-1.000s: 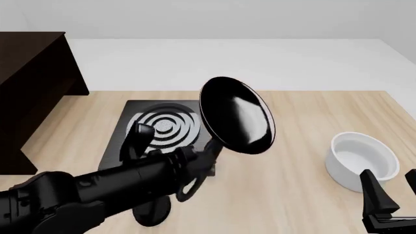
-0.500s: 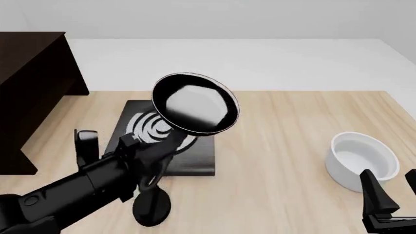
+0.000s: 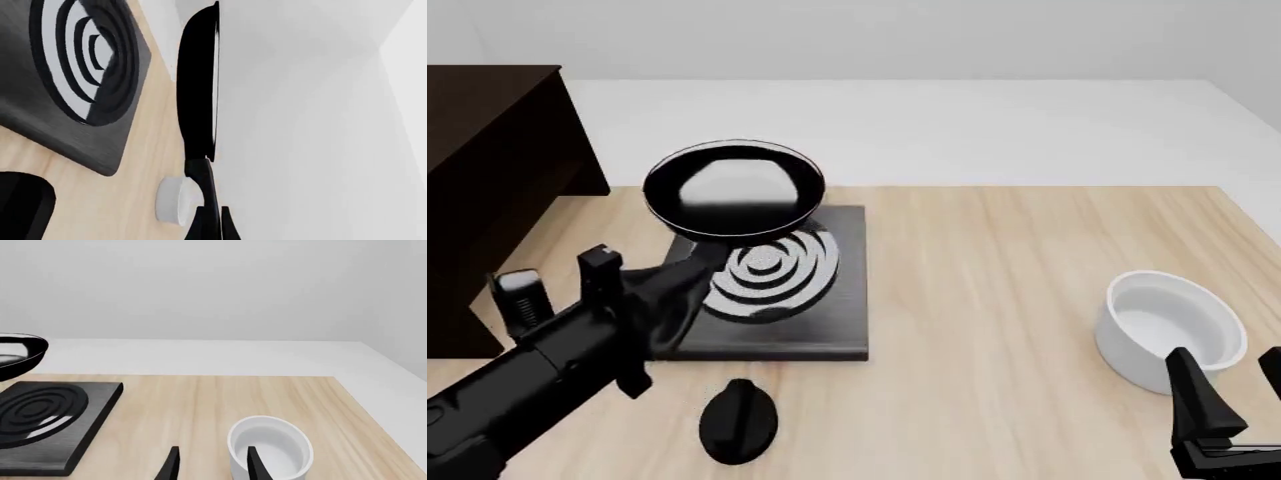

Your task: Put the frying pan under the cabinet shelf.

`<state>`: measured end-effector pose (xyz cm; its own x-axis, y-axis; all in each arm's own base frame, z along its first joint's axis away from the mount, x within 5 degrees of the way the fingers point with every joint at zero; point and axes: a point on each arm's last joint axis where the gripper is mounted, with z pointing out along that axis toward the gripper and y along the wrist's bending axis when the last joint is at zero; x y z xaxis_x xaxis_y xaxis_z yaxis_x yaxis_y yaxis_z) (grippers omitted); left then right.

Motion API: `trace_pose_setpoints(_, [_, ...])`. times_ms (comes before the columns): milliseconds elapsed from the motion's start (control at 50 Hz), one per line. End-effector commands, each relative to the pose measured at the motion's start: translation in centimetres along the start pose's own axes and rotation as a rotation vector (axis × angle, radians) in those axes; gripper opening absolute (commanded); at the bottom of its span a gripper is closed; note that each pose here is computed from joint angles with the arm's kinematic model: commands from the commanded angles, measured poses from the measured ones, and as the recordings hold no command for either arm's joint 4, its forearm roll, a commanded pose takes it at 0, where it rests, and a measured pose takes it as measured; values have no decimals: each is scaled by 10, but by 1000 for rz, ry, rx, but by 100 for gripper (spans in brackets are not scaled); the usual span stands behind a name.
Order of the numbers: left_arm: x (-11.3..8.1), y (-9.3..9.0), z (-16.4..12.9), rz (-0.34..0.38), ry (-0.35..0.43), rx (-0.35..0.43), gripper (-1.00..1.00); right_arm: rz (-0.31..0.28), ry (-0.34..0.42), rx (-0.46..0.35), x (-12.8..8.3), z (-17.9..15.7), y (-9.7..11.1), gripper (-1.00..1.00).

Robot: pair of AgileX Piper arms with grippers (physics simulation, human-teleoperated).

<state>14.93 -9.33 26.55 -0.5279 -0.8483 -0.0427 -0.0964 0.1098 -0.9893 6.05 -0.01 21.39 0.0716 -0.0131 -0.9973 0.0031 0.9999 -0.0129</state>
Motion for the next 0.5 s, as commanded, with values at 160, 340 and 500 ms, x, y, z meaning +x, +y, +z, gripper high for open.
trace_pose_setpoints(160, [-31,21,-2,-78,-173,6,-100,0,0,0,0,0,0,100])
trace_pose_setpoints(340, [-45,34,-5,-111,-260,-13,-100,0,0,0,0,0,0,100])
trace_pose_setpoints(500, [-52,37,-11,-151,-313,19,-100,0,0,0,0,0,0,100])
